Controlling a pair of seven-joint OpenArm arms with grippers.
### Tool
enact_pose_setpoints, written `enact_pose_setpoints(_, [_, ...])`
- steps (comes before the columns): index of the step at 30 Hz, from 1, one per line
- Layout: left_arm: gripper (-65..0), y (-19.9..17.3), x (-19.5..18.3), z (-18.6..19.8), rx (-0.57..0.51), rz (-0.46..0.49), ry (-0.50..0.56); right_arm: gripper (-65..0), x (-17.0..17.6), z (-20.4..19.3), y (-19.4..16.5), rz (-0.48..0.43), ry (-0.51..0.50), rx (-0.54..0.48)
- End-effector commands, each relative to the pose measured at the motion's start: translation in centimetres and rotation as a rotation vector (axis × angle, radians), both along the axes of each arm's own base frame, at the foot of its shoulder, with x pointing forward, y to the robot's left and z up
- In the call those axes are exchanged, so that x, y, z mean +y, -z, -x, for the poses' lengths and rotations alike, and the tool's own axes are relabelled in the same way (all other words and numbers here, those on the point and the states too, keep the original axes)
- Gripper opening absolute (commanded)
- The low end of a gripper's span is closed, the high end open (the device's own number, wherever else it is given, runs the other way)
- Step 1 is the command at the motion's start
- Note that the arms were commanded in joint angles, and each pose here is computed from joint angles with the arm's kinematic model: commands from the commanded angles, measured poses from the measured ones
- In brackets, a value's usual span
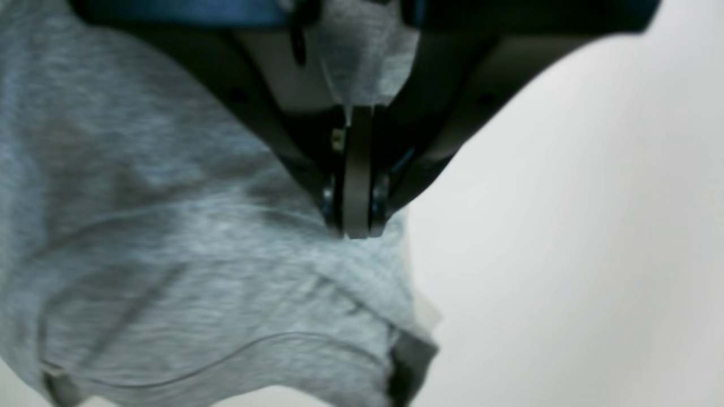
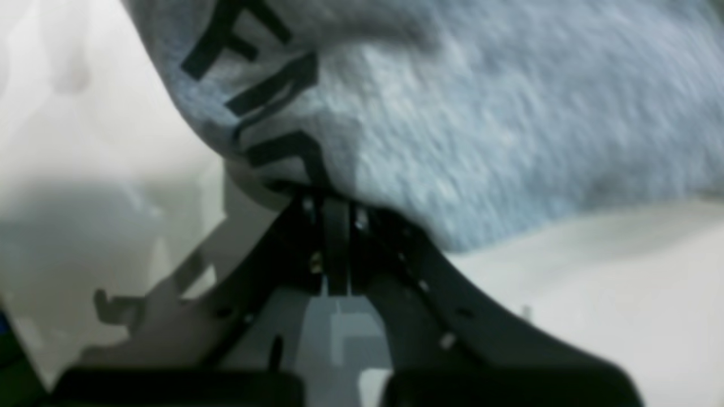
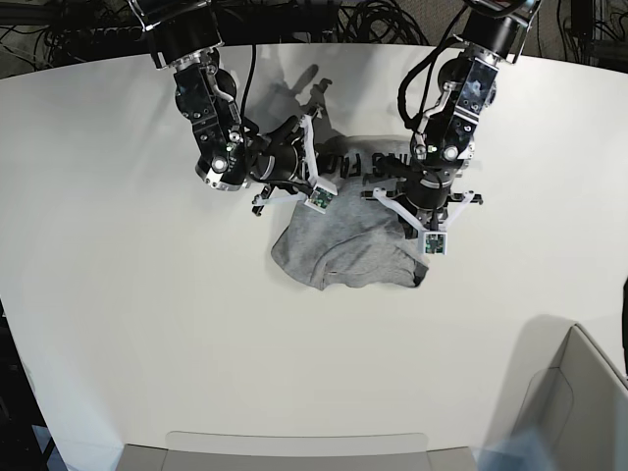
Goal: Fold the T-shirt properly
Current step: 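Flip the bundle over with the left gripper and set it down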
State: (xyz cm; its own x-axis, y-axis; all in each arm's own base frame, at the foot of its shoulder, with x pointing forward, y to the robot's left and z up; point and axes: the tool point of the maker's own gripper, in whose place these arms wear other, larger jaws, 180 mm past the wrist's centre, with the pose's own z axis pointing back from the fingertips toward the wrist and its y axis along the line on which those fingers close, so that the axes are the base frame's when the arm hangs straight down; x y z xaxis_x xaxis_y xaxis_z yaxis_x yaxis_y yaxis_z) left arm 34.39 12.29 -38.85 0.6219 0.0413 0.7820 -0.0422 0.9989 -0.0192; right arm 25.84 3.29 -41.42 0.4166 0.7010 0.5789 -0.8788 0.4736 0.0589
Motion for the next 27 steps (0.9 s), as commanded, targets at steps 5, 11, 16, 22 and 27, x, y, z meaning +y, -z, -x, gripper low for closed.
enact_pose_setpoints(5, [-65.0,-1.6,3.9,-0.7,-0.045,-0.007,-0.111,-65.0,0.9,-1.5,-3.5,-0.071,0.057,-0.091])
enact_pose_setpoints(11, [-65.0,-3.9,1.0,1.8,-0.094,0.047,-0.045,-65.0,-2.3,-1.5,-7.1,-0.09,0.172,-0.195])
enact_pose_setpoints(16, [-65.0,-4.5,-4.6,3.0,-0.125,0.117,0.056,-65.0,-8.4,-2.7,-9.4,-0.078,0.382,-0.272])
enact_pose_setpoints(22, [-65.0,-1.4,-7.7,3.5,-0.057,0.158,0.058,-65.0,-15.2,-1.1,-7.9,0.018,0.54,-0.242])
enact_pose_setpoints(27, [-65.0,1.0,-6.8,2.2,-0.008,0.113,0.041,-65.0,-17.4,1.0,-6.4,0.063,0.58,-0.193])
